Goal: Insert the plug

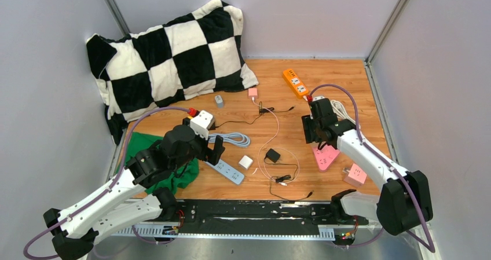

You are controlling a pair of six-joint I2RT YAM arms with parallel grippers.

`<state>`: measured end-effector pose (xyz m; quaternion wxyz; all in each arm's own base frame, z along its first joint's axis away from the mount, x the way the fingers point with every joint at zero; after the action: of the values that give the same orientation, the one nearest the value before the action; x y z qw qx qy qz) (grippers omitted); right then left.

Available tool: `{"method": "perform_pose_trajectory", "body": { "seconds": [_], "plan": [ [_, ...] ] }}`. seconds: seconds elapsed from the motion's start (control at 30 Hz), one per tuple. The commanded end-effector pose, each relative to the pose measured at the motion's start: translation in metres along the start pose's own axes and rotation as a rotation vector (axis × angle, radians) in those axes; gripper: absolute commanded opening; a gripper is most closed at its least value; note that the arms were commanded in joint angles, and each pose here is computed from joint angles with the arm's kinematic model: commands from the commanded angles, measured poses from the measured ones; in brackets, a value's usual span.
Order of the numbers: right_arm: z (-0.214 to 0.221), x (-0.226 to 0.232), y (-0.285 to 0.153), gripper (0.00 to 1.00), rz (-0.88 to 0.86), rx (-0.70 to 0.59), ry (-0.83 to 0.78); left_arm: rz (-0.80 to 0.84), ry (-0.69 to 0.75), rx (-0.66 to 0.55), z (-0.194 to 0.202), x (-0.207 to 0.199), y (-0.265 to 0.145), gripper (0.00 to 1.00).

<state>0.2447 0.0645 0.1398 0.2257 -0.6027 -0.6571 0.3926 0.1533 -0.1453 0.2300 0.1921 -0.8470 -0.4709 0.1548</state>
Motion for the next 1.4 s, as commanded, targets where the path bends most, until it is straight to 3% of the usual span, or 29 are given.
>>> {"method": "perform_pose_trajectory", "body": {
  "seconds": [0.0,0.63,0.9,1.37],
  "plan": [
    [-0.004,-0.004,0.002,0.00,0.013,-0.002,0.005,-0.007,0.015,-0.003,0.002,0.001,0.000,1.00],
    [0.026,-0.017,0.014,0.00,0.131,0.161,-0.005,-0.002,0.016,-0.002,0.002,0.001,0.001,1.00],
    [0.050,-0.024,0.025,0.00,0.044,0.190,0.163,0.001,0.016,-0.004,0.002,0.000,0.001,1.00],
    [0.069,-0.016,0.022,0.00,0.048,0.218,0.275,0.007,0.020,-0.001,0.001,-0.001,0.003,1.00]
  ]
}}
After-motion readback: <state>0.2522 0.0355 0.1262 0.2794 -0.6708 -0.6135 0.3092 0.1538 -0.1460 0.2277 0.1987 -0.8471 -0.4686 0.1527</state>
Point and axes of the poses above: each gripper's point midway between its finger pads, its own y axis out along the fingers, its own x axis along the line the jaws close on, z = x × y, the point moved 5 cm from there along -y, back along the fingers, and after that the axes turned 2 degrees about -y, right-handed, at the moved point
